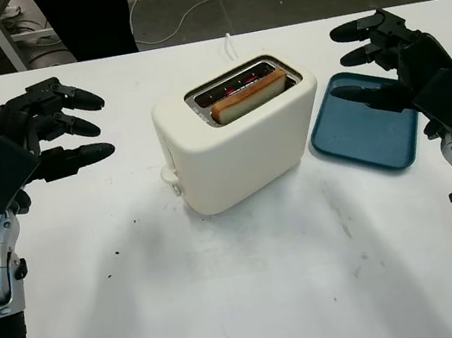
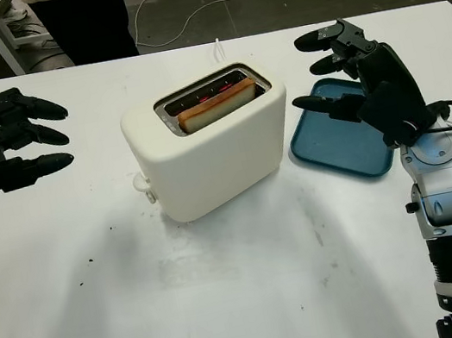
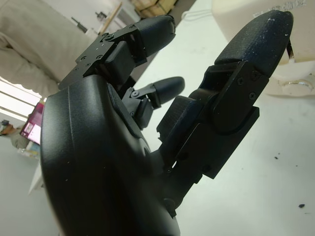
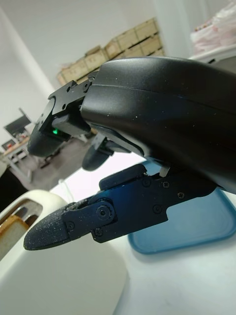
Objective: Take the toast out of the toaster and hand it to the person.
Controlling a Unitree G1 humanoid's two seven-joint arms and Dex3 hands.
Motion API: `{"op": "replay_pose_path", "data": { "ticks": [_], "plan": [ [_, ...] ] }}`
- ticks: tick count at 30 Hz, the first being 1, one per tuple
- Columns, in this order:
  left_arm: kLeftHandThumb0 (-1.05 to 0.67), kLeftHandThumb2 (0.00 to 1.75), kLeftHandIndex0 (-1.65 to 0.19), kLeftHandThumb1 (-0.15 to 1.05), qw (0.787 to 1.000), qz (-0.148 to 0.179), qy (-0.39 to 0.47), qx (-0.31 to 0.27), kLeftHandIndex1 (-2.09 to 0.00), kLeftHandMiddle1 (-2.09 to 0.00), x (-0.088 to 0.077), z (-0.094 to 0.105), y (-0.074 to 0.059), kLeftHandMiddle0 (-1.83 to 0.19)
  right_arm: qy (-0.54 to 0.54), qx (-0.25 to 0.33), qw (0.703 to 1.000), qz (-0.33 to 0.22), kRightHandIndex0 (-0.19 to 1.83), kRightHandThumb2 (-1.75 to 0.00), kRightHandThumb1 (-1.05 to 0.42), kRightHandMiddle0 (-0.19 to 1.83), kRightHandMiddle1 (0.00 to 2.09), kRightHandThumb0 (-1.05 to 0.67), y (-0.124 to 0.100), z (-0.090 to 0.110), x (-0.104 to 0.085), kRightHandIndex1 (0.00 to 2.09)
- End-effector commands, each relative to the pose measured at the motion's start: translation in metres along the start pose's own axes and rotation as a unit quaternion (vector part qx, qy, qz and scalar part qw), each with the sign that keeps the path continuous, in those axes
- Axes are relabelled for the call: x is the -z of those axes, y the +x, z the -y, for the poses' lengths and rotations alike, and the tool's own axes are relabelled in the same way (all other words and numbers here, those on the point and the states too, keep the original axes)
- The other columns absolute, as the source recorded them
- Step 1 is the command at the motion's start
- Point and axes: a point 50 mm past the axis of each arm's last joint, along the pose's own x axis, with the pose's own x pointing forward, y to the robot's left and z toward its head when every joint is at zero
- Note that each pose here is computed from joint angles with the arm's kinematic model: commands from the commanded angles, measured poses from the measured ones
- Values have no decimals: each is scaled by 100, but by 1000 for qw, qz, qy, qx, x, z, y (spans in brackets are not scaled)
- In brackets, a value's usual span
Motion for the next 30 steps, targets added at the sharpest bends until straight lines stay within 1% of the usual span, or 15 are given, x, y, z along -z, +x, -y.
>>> {"op": "replay_pose_path", "data": {
  "ticks": [1, 30],
  "plan": [
    [-105, 0, -58, 63, 1000, 7, 3, 1, -93, -109, -1, 0, -1, -57, 1, -1, 1000, 10, 9, 0, -80, 18, 83, -70, 2, -1, -3, 116],
    [-105, 0, -59, 63, 1000, 8, 2, 0, -93, -108, -2, 1, 0, -59, 1, 0, 1000, 8, 9, 0, -80, 17, 82, -69, 2, -1, -3, 115]
  ]
}}
